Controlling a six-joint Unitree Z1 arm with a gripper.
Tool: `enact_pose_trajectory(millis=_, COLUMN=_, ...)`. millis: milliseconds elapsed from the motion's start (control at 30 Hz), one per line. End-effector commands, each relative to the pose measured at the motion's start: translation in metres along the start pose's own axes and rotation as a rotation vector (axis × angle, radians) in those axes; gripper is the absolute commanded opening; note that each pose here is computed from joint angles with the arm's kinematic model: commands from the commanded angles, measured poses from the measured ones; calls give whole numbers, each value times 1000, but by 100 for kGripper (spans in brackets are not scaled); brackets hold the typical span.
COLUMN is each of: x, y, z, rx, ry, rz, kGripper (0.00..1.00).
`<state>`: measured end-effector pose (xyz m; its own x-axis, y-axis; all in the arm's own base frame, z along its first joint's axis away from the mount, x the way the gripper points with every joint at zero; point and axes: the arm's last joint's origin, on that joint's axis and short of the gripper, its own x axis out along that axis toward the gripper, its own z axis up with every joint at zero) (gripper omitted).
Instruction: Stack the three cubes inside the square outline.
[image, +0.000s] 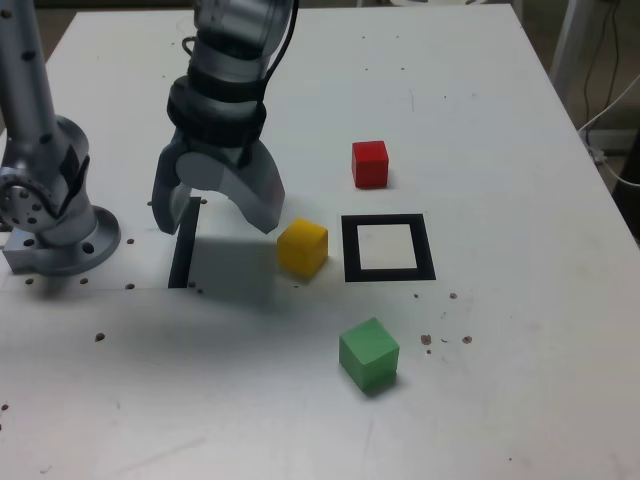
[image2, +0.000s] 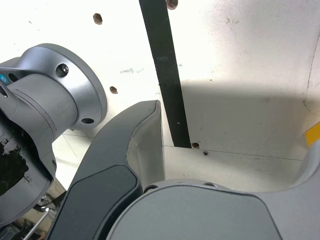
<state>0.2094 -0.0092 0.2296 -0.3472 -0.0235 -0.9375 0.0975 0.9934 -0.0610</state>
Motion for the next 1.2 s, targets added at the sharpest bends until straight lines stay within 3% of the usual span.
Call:
enact_pose_trajectory(millis=0, x=-1, y=0, z=-1, rx=3, ry=-4, rz=3, kGripper=100)
enact_pose_trajectory(millis=433, x=-1, y=0, z=-1, rx=3, ry=-3, rz=6, kGripper=100)
enact_pose_trajectory(millis=700, x=-15, y=3, z=-1, rx=0, ry=-16, rz=45, kGripper=100)
enact_pose_trajectory(millis=900, x=-44, y=21, z=6, rx=-9, ry=-73, rz=80, kGripper=100)
enact_pose_trajectory(millis=1167, x=-83, y=54, z=29, rx=-21, ry=-142, rz=84, kGripper=100)
